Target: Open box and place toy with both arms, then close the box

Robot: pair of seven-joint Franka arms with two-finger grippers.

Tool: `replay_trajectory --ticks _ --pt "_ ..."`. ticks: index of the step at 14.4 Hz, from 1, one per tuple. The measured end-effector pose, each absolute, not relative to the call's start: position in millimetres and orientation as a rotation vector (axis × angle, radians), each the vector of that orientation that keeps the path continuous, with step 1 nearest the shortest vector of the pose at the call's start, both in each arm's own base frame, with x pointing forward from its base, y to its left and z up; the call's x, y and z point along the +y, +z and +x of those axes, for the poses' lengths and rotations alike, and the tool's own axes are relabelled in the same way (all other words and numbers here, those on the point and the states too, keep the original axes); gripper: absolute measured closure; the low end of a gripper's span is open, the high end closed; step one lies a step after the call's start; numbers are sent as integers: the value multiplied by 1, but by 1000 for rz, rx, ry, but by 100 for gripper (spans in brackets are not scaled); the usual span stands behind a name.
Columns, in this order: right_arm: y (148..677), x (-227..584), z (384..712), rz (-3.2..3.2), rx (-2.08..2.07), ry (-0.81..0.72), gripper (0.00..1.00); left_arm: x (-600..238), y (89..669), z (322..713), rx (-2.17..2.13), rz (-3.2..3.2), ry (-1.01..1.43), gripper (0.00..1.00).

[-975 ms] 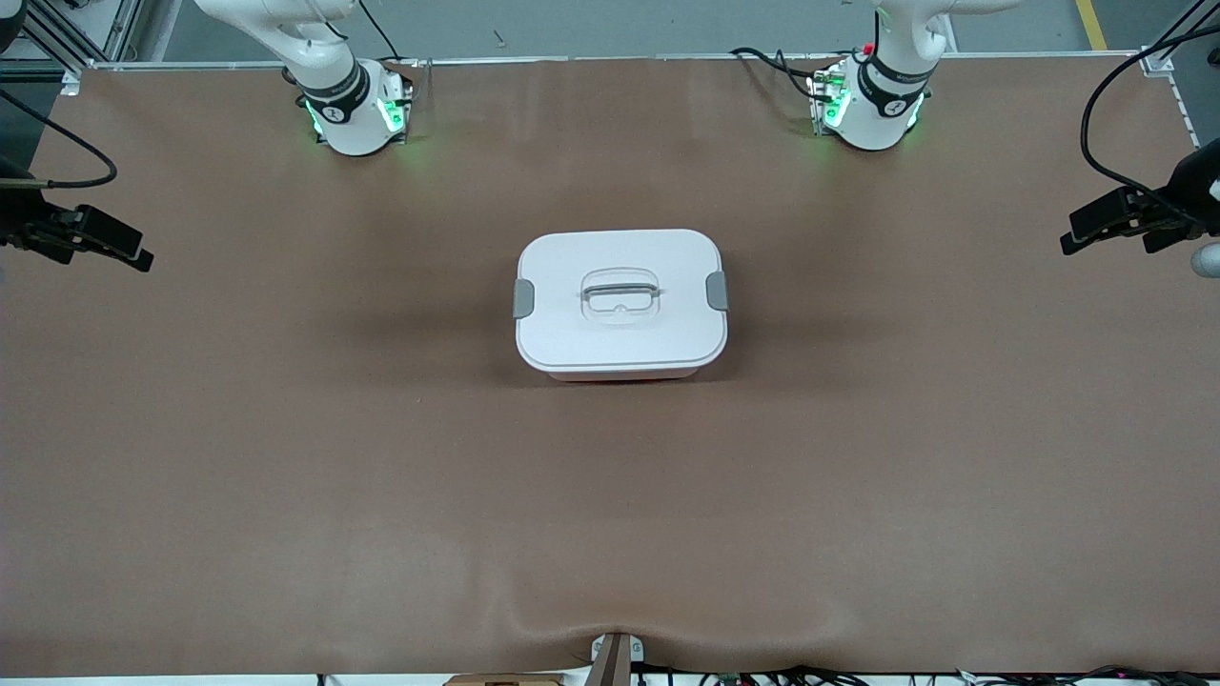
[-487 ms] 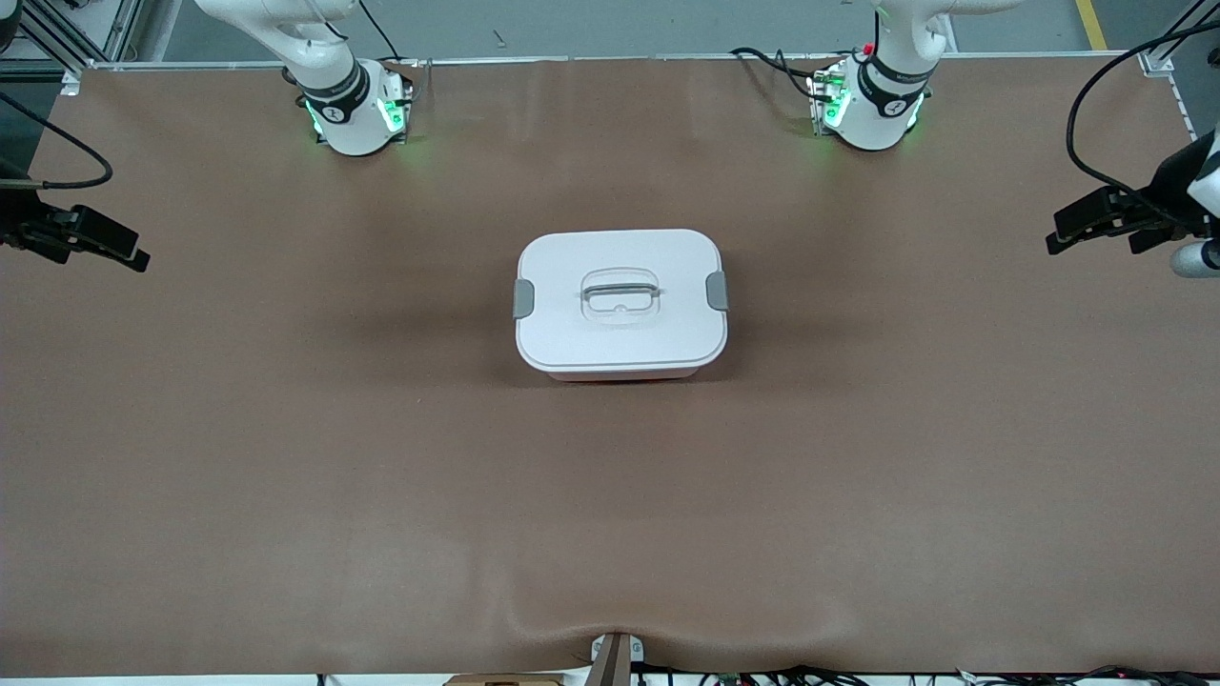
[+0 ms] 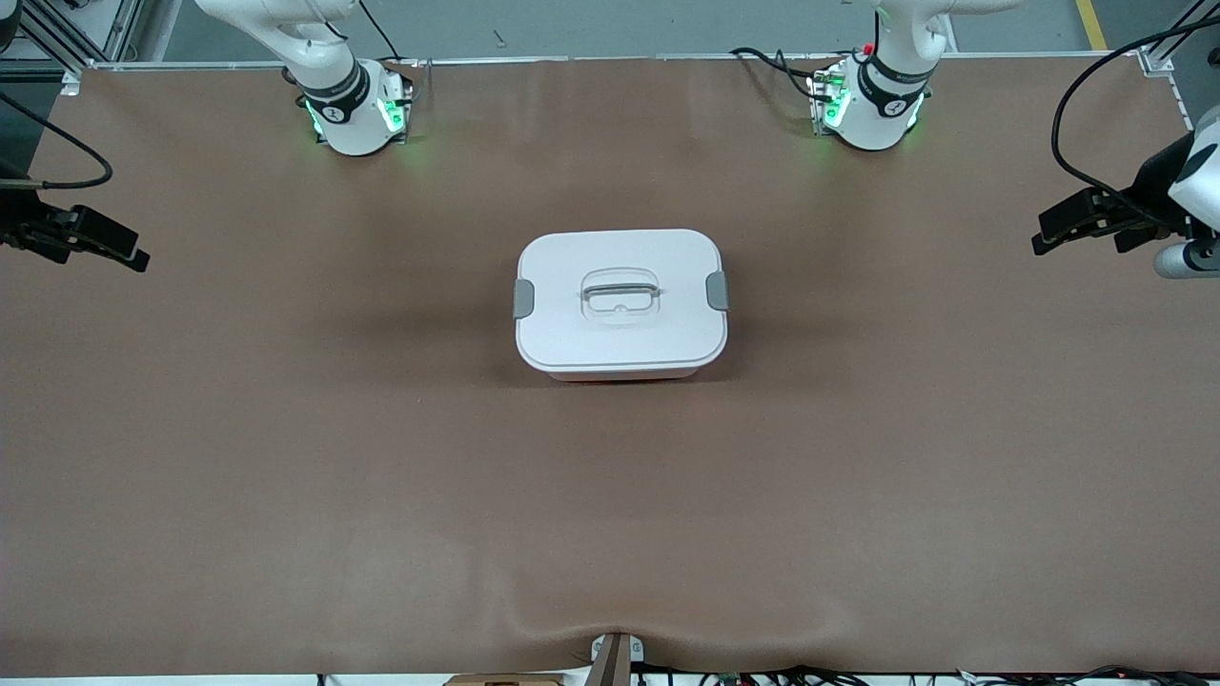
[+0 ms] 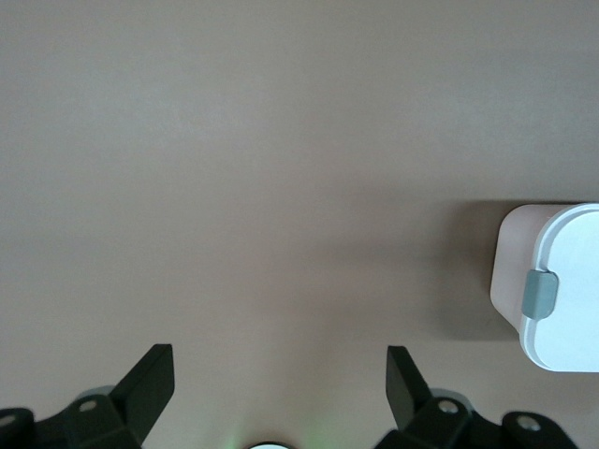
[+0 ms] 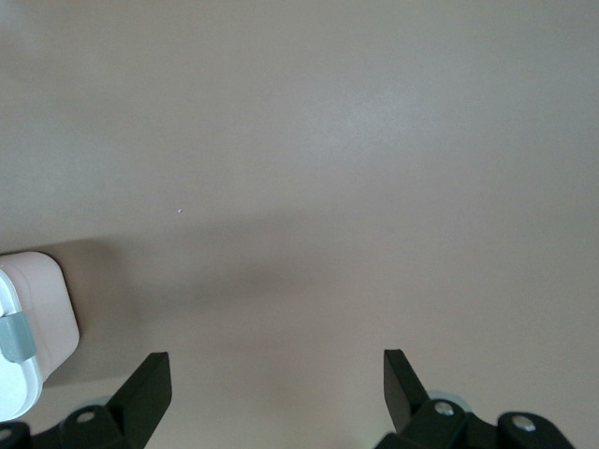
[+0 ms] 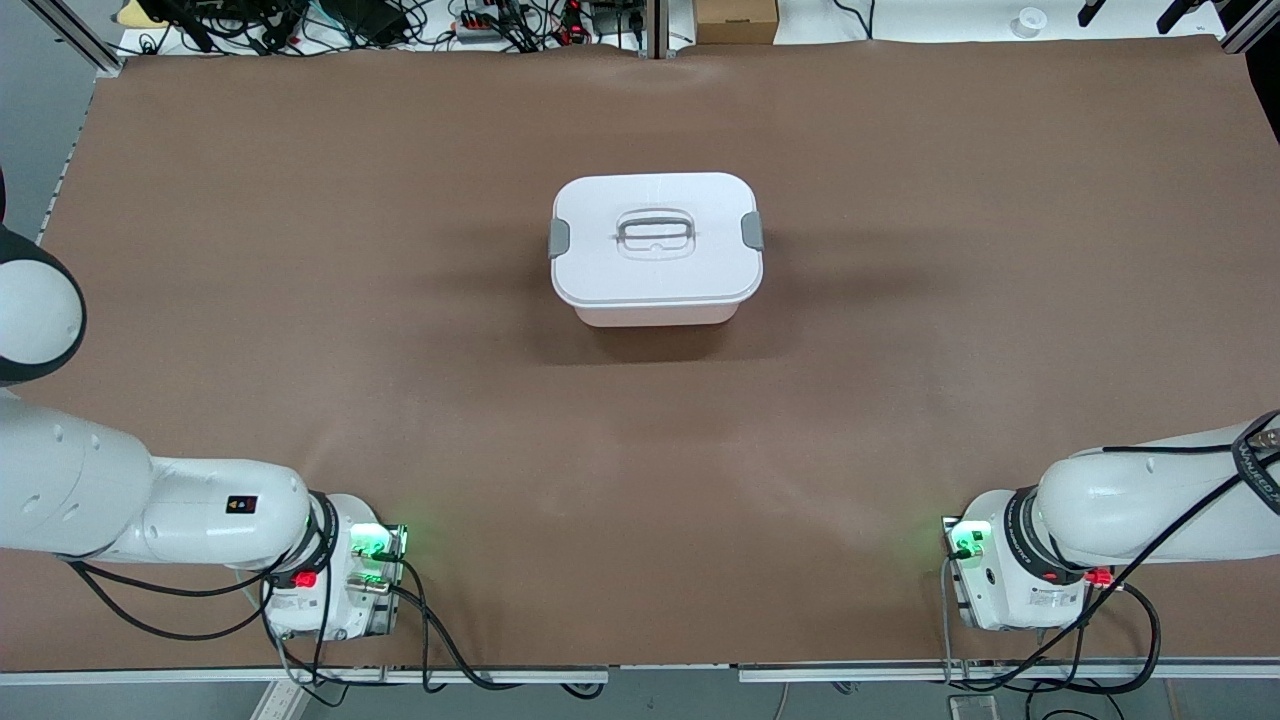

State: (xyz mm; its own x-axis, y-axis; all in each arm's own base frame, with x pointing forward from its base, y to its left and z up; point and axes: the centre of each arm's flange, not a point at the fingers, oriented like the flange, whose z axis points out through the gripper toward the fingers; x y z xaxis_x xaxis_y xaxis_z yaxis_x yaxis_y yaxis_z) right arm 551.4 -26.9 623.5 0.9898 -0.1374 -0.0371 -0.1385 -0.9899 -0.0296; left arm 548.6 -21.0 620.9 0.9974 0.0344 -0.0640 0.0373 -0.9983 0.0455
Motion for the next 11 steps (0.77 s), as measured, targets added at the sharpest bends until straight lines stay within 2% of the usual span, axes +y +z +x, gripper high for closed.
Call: replay_trajectory --ticks 11 --pt "623 -27 551 -3101 215 56 0 -17 621 549 64 3099 -92 0"
